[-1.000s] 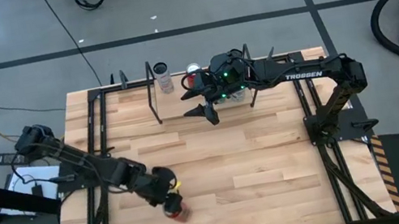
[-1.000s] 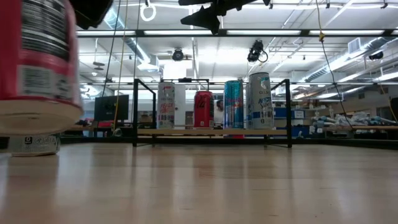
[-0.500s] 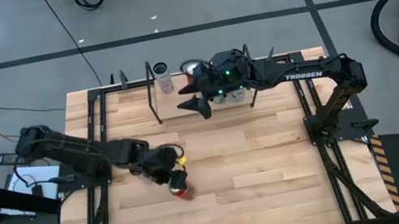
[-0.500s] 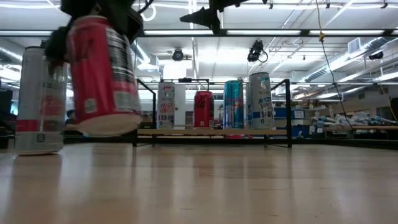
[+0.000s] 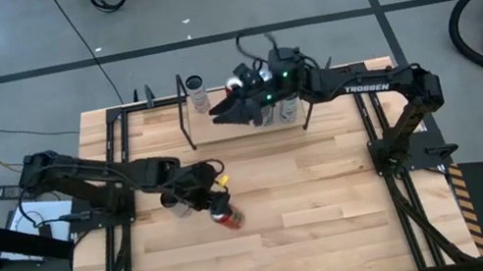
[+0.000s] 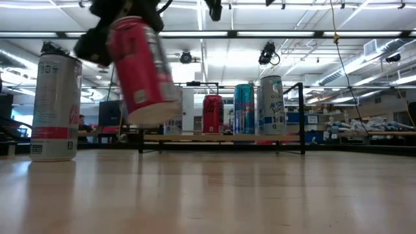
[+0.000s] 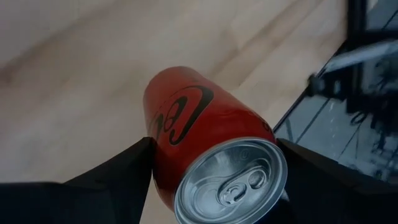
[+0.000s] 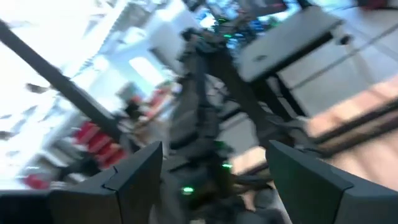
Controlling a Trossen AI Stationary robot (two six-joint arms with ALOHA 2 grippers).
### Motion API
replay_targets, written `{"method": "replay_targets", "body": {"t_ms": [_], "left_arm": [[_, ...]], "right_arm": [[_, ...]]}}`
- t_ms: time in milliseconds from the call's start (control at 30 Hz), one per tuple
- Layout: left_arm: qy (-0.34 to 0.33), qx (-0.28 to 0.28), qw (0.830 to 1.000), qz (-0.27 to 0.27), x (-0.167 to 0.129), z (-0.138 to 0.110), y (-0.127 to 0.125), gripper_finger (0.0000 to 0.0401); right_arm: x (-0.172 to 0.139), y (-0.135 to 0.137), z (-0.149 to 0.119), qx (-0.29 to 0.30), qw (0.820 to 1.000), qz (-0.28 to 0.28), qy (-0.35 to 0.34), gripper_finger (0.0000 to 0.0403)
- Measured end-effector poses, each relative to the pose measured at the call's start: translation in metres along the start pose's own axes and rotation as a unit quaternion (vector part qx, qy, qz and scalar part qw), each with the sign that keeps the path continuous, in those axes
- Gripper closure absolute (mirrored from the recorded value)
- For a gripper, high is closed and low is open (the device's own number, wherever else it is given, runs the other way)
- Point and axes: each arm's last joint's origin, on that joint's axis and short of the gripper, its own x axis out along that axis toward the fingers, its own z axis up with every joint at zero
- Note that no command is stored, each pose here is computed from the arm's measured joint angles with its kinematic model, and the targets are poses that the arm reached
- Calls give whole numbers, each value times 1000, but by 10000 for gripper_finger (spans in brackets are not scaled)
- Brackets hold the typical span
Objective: Place canned beverage on shelf
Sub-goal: Put the red soda can on the shelf aligned with other red soda can
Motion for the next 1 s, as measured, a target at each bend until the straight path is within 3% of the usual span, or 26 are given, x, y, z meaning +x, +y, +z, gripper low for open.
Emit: {"method": "replay_targets", "body": {"t_ms": [200,333,567,1000], "left_arm": [[-63,18,997,-30,-24,23,-21,92],[-96,29,995,-15,-47,41,-29,92],[-139,14,990,31,-70,69,-17,92],[-204,-58,975,69,-94,123,24,92]], "right_arm": [[-12,0,21,21,995,92,-10,108],[-19,-3,30,29,991,128,1,108],[-32,2,45,8,982,189,-5,108],[-61,4,63,-37,978,204,2,108]]}}
